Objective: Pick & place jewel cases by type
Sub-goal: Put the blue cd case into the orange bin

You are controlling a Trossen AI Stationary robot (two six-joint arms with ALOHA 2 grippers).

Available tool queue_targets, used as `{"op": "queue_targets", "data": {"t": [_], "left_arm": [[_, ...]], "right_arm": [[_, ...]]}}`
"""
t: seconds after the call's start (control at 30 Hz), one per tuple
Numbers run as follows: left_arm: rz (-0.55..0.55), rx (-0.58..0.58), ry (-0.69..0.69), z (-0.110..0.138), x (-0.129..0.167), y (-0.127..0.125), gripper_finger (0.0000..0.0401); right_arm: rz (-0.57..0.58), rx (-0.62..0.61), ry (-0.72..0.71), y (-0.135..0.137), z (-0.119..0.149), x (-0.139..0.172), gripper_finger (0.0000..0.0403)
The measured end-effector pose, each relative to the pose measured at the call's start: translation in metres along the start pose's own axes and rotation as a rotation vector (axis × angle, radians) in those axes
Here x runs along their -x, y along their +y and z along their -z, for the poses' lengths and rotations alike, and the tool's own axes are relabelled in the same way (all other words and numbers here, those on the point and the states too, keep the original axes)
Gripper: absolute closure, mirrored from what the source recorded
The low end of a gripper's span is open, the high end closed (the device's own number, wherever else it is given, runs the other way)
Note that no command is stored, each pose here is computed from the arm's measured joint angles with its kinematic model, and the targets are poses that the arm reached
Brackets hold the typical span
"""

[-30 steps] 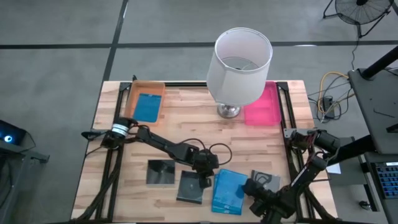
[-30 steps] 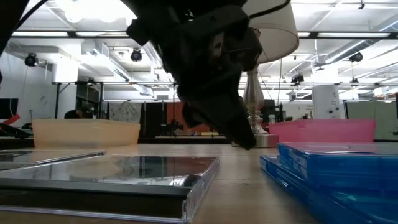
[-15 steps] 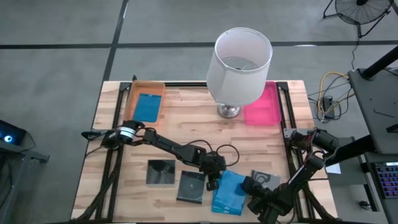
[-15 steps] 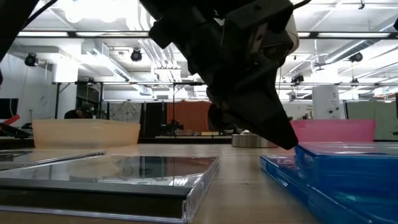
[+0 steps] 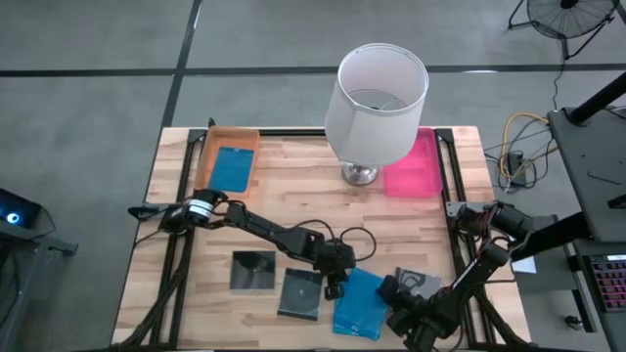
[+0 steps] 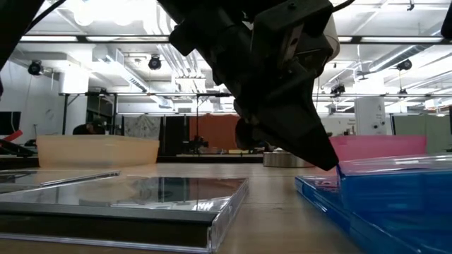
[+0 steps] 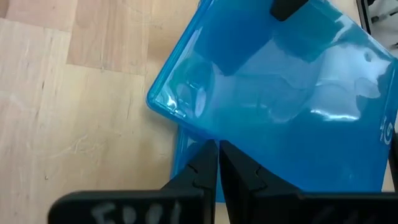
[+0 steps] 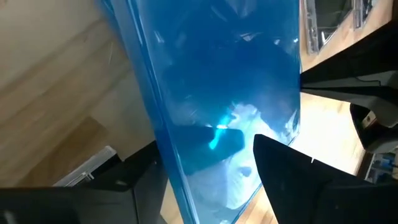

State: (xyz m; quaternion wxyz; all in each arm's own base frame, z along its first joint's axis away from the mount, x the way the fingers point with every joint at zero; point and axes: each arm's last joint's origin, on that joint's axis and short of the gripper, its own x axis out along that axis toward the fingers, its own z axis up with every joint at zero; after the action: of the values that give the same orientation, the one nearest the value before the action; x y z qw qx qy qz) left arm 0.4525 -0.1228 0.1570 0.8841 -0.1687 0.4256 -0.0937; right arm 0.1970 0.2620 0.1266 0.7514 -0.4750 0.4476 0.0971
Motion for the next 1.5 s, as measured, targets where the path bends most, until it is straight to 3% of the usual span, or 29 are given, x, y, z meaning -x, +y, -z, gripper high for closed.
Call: {"op": "queue_targets", "data": {"t": [0.3, 0.5, 0.83, 0.93, 1.3, 1.5], "left_arm": [[-0.002, 0.018, 0.002, 0.000, 0.000, 0.001, 0.0401], [-0.002, 0.021, 0.008, 0.001, 0.000, 0.001, 0.0401], [-0.040, 0.050, 0.048, 0.001, 0.006, 0.009, 0.0401], [-0.115, 0.054, 0.023, -0.003, 0.018, 0.007, 0.0401], [-0.288, 0.036, -0.126, -0.026, 0.131, -0.024, 0.0401], [-0.362, 0.024, -0.267, -0.028, 0.197, -0.044, 0.0401]], "right_arm": [[0.118, 0.007, -0.010, -0.006, -0.002, 0.003, 0.0184], [0.122, -0.006, -0.028, -0.009, -0.007, 0.007, 0.0199], [0.126, -0.039, -0.050, -0.014, -0.017, 0.014, 0.0343], [0.140, -0.043, -0.054, -0.017, -0.019, 0.017, 0.0382], [0.157, -0.125, -0.068, -0.025, -0.024, 0.021, 0.0383], [0.195, -0.266, -0.075, -0.050, -0.029, 0.019, 0.0384]]}}
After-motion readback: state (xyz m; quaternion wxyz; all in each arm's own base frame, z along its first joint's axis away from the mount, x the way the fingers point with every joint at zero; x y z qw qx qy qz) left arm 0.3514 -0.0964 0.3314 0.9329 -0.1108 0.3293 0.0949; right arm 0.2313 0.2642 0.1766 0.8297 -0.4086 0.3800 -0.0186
